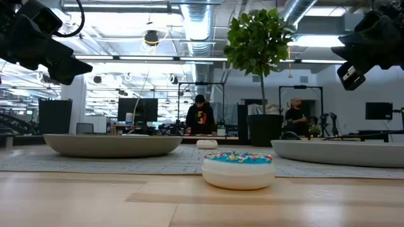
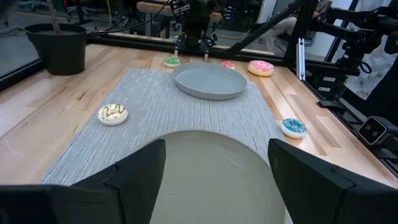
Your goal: Pick & Place donuts
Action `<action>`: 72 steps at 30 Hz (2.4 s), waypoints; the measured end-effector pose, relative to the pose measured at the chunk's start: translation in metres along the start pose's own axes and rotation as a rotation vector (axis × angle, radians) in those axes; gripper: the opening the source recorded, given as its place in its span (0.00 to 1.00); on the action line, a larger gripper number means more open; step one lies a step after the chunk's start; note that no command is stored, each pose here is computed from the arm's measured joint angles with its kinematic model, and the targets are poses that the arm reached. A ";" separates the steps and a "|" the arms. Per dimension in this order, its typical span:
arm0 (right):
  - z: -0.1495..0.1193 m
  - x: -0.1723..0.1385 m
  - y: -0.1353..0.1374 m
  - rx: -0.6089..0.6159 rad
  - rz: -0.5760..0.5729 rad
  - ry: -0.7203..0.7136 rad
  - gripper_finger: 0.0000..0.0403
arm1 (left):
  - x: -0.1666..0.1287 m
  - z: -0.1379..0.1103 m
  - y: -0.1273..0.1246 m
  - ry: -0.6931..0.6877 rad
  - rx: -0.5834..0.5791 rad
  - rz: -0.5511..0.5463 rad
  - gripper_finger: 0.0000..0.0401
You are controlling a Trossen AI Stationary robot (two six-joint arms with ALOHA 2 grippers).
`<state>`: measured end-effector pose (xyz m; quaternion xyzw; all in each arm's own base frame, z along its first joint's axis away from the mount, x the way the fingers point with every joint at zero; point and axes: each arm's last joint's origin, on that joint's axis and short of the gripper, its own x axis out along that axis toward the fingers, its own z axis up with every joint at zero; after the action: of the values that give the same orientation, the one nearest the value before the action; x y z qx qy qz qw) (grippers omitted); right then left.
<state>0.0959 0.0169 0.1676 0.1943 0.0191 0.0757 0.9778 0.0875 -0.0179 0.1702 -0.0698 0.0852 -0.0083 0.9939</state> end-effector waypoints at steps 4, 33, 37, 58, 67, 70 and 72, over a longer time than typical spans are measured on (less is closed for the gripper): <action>0.000 0.000 0.000 0.000 0.000 0.000 0.16 | 0.000 0.000 0.000 0.000 0.008 0.000 0.69; 0.001 0.000 -0.001 0.000 -0.040 -0.031 0.16 | 0.000 0.002 0.000 -0.017 0.015 -0.003 0.69; 0.003 0.000 -0.002 0.002 -0.075 -0.062 0.16 | 0.000 0.001 0.000 -0.013 0.016 -0.002 0.69; 0.073 -0.058 0.029 0.069 -0.139 0.270 0.16 | 0.000 0.001 0.000 -0.014 0.003 -0.002 0.69; 0.079 -0.063 0.033 0.162 -0.237 0.517 0.16 | 0.000 0.001 0.000 -0.014 0.003 -0.002 0.69; 0.074 -0.054 0.031 0.133 -0.333 0.602 0.16 | 0.000 0.001 0.000 -0.013 0.003 -0.002 0.69; 0.071 -0.048 0.030 0.113 -0.390 0.669 0.16 | 0.000 0.001 0.000 -0.013 0.003 -0.002 0.69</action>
<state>0.0486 0.0097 0.2448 0.2051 0.3778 -0.0537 0.9013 0.0877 -0.0180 0.1715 -0.0683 0.0784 -0.0090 0.9945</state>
